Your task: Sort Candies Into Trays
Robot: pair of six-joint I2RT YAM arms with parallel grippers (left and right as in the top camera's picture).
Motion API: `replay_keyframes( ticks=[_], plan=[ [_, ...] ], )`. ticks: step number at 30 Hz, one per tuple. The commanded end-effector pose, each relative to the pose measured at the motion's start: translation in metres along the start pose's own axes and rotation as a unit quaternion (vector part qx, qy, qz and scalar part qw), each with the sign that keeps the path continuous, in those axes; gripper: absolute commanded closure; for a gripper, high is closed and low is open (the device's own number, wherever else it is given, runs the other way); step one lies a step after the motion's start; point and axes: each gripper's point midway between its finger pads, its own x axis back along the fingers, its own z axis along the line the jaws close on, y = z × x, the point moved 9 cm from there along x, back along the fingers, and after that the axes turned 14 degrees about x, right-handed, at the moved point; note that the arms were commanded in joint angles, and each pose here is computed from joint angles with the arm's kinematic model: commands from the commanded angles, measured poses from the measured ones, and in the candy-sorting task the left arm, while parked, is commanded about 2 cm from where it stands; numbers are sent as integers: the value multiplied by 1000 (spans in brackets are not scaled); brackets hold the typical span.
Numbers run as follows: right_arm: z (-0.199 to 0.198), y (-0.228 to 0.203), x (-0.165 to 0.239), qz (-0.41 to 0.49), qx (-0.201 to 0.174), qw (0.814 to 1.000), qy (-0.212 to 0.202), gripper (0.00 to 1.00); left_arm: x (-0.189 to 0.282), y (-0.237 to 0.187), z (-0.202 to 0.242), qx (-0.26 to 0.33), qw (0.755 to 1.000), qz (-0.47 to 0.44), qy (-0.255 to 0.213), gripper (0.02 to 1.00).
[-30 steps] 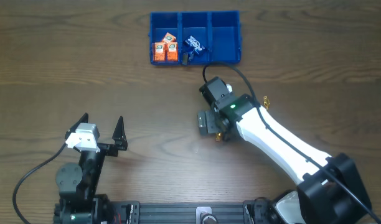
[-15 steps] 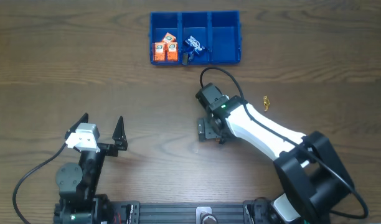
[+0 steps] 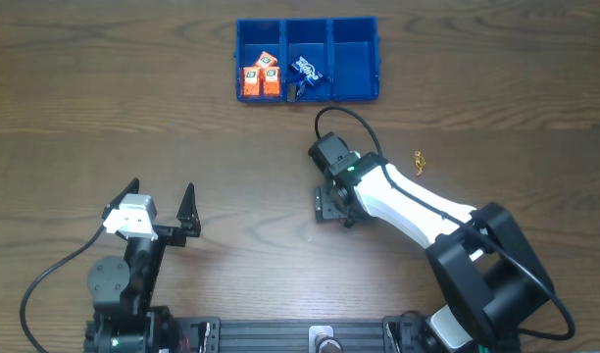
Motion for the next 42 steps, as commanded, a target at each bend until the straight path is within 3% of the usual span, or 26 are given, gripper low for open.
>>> replay_keyframes(
  ticks=[1, 13, 26, 33, 36, 42],
  plan=[
    [-2, -2, -6, 6, -6, 1000, -5, 259, -1, -12, 3, -1, 1000, 23, 0, 20],
    [-2, -2, -9, 5, -6, 1000, -7, 461, -1, -11, 3, -1, 1000, 23, 0, 23],
    [-3, -2, -10, 5, -6, 1000, -9, 796, -1, -12, 3, -1, 1000, 23, 0, 20],
    [-2, 2, -5, -4, -6, 1000, -7, 873, -1, -12, 3, -1, 1000, 23, 0, 20],
    [-6, 15, 18, -32, -12, 999, -21, 873, -1, -11, 3, -1, 1000, 23, 0, 20],
    [-39, 86, 130, -150, -27, 985, -77, 893, -1, -12, 3, -1, 1000, 23, 0, 20]
  ],
)
